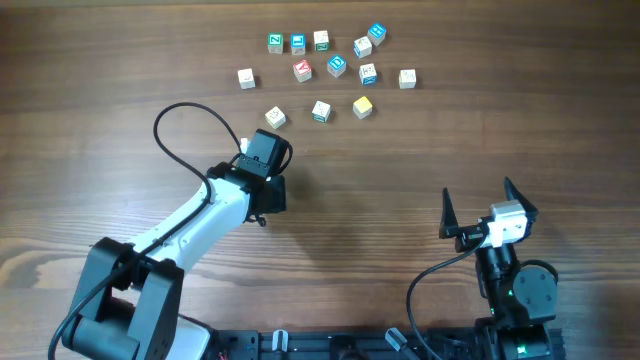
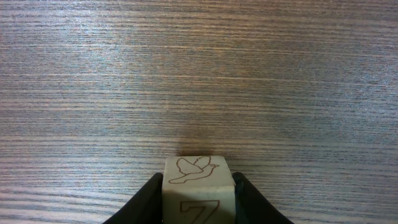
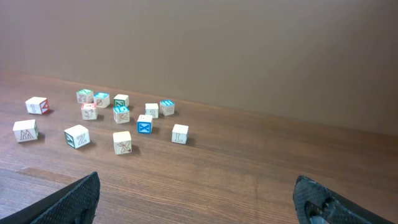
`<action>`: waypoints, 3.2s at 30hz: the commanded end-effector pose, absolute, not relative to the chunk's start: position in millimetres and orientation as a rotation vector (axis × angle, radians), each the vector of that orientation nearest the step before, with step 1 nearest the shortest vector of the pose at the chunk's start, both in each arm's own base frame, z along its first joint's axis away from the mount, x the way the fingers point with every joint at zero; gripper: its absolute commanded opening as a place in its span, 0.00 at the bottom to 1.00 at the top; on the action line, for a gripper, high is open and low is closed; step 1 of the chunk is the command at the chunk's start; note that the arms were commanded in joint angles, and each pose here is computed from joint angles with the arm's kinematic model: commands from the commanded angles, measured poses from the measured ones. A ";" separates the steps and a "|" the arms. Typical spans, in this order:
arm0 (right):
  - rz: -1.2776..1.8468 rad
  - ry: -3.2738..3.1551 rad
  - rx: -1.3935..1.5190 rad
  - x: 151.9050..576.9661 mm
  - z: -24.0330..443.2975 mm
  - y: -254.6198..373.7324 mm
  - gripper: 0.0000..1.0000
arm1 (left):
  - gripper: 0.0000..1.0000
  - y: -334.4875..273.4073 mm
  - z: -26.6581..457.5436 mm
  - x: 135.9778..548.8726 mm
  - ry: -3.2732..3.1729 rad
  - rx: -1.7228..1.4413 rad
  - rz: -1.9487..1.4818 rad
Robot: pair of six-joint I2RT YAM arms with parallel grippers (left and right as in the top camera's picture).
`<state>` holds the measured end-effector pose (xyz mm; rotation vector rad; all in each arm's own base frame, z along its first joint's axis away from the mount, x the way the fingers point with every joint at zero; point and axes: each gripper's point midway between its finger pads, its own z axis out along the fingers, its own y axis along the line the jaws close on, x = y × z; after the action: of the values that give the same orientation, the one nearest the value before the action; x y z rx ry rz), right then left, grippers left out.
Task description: Form a horizontal line
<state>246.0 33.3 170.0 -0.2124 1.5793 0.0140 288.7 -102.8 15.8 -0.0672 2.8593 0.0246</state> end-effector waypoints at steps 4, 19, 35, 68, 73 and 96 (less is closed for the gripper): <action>0.016 1.572 -0.223 245.6 171.0 34.5 1.00 | 0.33 -98.5 12.1 286.5 2.866 -0.076 0.051; 0.016 1.572 -0.223 245.6 171.1 34.5 1.00 | 0.59 -98.2 11.8 285.7 2.870 -0.076 0.053; 0.016 1.572 -0.223 245.6 171.0 34.5 1.00 | 0.84 -98.2 11.8 285.7 2.870 -0.076 0.053; 0.016 1.572 -0.223 245.6 171.0 34.5 1.00 | 0.56 -137.8 211.4 461.5 2.343 0.034 -0.162; 0.017 1.572 -0.223 245.6 171.1 34.5 1.00 | 0.49 -147.6 141.4 466.4 2.508 0.069 -0.193; 0.016 1.572 -0.223 245.6 171.1 34.5 1.00 | 0.50 -134.4 16.2 470.2 2.718 0.084 -0.014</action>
<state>246.0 33.3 170.0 -0.2127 1.5792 0.0137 474.1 -142.7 32.5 0.0857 2.6771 -0.0709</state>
